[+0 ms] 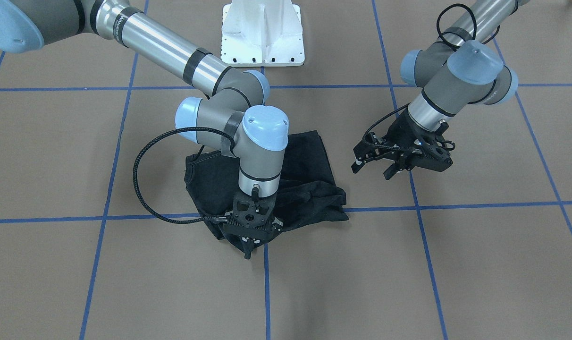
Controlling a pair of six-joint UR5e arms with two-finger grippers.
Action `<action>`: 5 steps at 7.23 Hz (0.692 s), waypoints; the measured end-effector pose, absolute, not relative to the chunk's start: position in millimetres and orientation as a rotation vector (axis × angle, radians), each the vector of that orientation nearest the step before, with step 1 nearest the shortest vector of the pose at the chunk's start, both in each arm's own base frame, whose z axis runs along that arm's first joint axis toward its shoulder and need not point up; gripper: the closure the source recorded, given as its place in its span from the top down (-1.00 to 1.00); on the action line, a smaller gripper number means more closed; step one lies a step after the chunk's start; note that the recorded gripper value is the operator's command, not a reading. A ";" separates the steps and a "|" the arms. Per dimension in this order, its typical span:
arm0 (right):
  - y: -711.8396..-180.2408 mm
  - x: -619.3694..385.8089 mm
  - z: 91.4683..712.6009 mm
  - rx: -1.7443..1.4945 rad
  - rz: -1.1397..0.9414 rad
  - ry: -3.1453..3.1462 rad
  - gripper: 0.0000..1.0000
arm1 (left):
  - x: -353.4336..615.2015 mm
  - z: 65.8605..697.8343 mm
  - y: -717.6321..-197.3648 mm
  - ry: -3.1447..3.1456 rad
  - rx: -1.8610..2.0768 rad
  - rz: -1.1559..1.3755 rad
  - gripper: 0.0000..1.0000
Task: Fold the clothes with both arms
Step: 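Open the right gripper and lift it off the folded shirt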
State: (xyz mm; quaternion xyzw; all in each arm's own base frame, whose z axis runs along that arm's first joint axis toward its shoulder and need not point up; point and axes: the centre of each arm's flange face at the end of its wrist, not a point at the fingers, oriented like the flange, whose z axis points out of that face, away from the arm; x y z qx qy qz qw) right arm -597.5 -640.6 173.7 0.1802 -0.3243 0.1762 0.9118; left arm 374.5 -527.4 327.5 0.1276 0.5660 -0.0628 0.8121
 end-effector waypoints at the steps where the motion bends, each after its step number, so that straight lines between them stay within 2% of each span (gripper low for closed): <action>1: -651.2 -584.2 165.3 0.347 0.347 -0.692 0.36 | 374.4 327.6 -527.3 1.209 0.273 -0.134 1.00; 2: -658.3 -572.2 162.1 0.306 0.333 -0.715 0.97 | 373.9 329.0 -527.4 1.205 0.272 -0.134 1.00; 5: -654.7 -507.1 193.4 0.183 0.245 -0.731 0.98 | 352.7 350.8 -542.9 1.079 0.333 -0.020 1.00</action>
